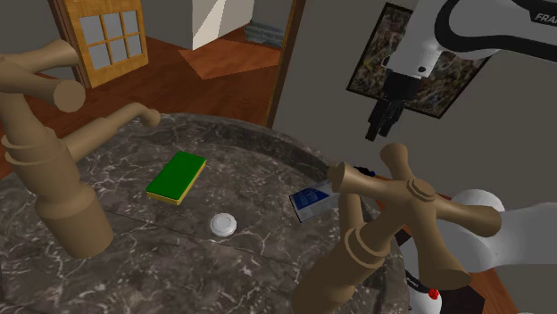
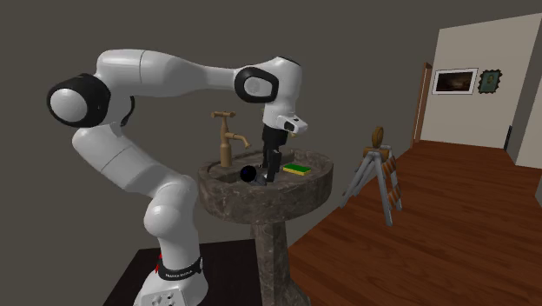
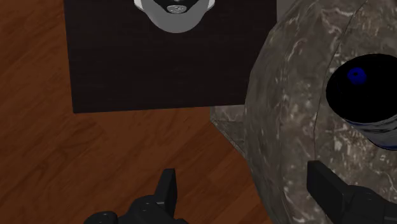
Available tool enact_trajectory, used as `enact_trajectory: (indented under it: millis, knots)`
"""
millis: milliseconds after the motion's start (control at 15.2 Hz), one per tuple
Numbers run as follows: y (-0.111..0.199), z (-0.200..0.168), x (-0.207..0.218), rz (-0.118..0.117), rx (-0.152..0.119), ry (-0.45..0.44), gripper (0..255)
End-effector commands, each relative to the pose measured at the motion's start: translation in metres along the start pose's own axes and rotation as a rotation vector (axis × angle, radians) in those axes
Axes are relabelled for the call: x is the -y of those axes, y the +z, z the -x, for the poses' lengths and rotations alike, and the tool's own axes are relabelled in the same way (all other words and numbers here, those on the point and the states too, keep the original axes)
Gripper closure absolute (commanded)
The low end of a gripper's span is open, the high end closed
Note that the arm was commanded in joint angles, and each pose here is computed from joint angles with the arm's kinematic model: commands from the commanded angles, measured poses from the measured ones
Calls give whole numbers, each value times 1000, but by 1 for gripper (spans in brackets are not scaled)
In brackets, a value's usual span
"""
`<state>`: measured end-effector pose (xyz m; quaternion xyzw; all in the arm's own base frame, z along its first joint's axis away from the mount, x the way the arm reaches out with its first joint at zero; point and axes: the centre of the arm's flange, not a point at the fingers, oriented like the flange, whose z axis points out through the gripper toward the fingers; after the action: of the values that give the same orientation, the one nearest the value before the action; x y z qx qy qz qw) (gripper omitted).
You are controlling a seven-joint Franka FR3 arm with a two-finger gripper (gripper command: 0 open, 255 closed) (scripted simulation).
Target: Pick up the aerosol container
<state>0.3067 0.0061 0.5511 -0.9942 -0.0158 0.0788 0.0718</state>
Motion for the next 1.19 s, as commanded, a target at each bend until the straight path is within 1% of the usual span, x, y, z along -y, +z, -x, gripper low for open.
enact_trajectory:
  millis: [0,264,528,726,990,1122]
  knots:
    - [0,0,0,0,0,0,0]
    - [13,-30,68,102,127,-209,0]
    - [36,-43,138,204,254,-418,0]
    - [59,-41,190,281,349,-574,0]
    - [94,-22,254,383,476,-783,0]
    - [99,-22,254,385,479,-787,0]
